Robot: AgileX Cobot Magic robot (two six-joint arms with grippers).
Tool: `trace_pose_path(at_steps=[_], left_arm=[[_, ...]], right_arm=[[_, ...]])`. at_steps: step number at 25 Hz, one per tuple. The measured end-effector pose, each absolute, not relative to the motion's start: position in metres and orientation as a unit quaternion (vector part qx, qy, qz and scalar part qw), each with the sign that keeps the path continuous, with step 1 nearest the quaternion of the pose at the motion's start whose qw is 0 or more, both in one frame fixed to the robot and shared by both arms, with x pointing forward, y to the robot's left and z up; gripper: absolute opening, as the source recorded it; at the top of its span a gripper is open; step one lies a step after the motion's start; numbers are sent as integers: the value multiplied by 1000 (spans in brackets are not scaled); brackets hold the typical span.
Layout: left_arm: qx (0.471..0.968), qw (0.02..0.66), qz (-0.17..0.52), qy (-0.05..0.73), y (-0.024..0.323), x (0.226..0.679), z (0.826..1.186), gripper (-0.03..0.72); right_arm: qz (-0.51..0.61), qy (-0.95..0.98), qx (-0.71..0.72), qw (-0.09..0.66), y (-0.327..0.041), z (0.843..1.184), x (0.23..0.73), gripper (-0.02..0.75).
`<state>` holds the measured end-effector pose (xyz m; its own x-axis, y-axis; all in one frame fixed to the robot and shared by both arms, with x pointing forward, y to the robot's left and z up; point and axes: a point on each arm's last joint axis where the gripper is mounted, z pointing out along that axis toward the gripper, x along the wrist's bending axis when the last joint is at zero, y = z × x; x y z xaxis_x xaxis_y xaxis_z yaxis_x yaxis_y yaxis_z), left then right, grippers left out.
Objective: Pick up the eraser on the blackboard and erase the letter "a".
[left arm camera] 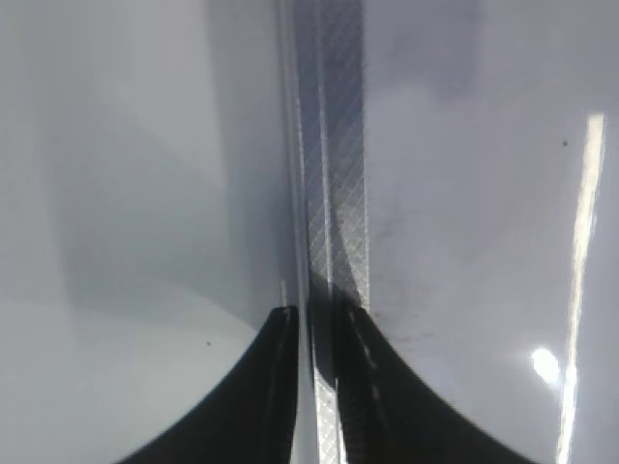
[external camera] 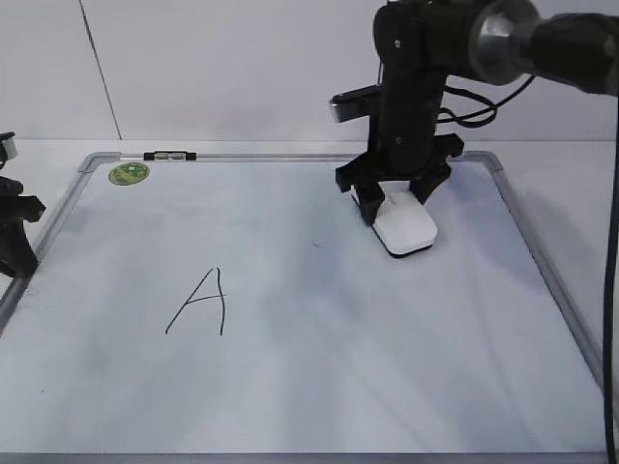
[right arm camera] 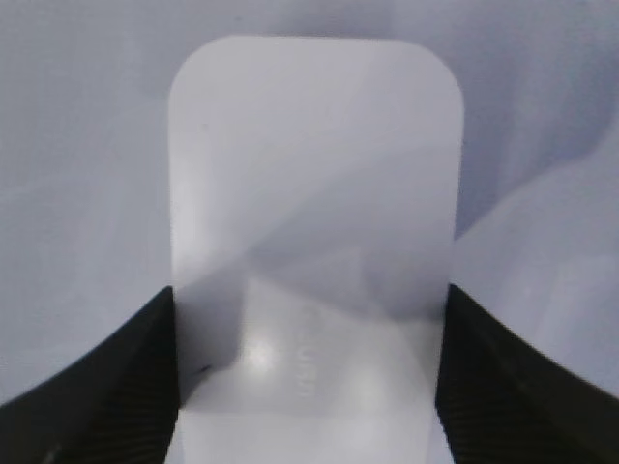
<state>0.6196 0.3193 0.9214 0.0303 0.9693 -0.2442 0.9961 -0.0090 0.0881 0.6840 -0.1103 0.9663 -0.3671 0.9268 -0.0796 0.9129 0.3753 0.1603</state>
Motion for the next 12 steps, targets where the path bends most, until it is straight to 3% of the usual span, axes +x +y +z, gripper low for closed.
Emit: trace_pose_path(at_steps=[4, 12], left_arm=[[708, 118, -57, 694, 319, 620, 921, 102], [708, 118, -57, 694, 319, 620, 921, 103]], right_arm=[[53, 823, 563, 56, -114, 964, 685, 568], [39, 844, 534, 39, -90, 954, 662, 568]])
